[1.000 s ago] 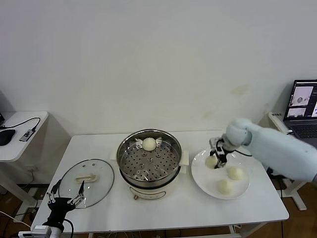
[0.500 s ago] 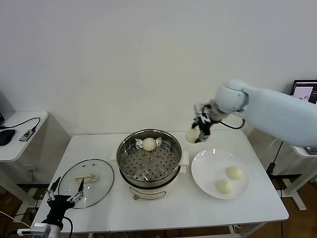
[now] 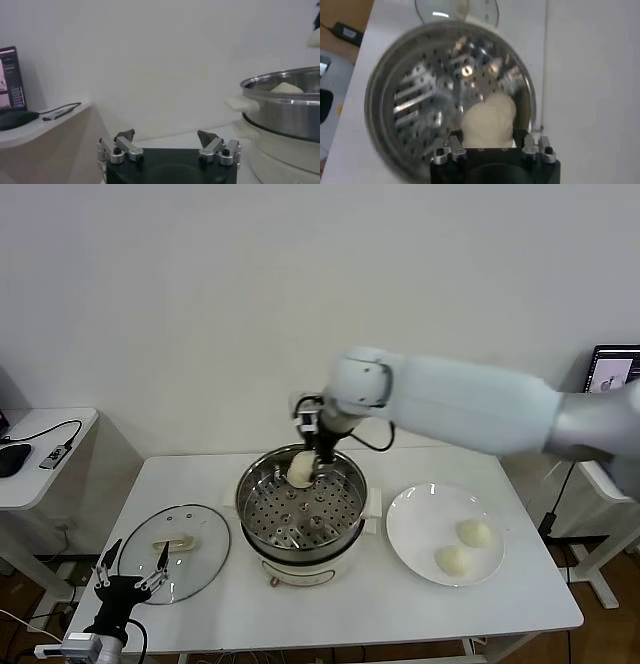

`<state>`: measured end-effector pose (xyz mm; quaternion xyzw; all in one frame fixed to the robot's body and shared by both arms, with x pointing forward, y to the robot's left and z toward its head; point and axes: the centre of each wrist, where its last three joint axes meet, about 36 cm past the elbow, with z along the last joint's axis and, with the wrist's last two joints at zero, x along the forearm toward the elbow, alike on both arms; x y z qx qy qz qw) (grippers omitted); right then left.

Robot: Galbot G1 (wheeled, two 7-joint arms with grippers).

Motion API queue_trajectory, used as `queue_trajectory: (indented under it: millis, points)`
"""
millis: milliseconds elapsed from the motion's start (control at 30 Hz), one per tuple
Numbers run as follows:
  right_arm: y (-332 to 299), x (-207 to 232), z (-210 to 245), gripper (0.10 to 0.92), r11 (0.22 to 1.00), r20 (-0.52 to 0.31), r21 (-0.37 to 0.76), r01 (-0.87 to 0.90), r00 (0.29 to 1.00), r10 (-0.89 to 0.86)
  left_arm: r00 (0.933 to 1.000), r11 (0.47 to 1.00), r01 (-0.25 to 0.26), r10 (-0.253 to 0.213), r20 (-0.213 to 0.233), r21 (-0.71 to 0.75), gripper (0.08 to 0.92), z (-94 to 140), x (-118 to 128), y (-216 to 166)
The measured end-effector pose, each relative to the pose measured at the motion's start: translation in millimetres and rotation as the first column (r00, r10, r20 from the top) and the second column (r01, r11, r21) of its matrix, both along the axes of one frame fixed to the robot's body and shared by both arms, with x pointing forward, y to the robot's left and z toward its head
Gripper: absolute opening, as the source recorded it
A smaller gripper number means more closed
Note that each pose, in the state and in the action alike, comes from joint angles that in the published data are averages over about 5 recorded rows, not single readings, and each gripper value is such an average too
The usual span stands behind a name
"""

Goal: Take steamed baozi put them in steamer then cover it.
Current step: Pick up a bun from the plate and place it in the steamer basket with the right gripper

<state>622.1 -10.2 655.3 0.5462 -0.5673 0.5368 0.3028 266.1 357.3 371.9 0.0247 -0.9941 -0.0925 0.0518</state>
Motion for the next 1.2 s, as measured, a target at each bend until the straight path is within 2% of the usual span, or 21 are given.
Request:
queue_trajectory:
  millis: [633,733,967,1200]
  points:
    - [70,-7,-66,0.620,1.000,-0.026,-0.029,0.002,1.000,-0.002,1.0000,1.000,-0.003,0.003,0.006,0.000,0.823,0,2,1]
    - [72,-5,-73,0.654,0.999,-0.027,-0.034,0.009,1.000,-0.010,1.0000,1.000,-0.004,0.004,0.006,-0.001,0.823,0,2,1]
    - [70,-1,-78,0.807,0.999,-0.022,-0.042,0.020,1.000,-0.021,1.0000,1.000,-0.006,0.006,0.007,0.000,0.823,0,3,2]
    - [51,4,-51,0.823,0.998,-0.015,-0.055,0.011,1.000,-0.011,0.9999,1.000,-0.006,0.006,0.013,0.000,0.823,2,4,2]
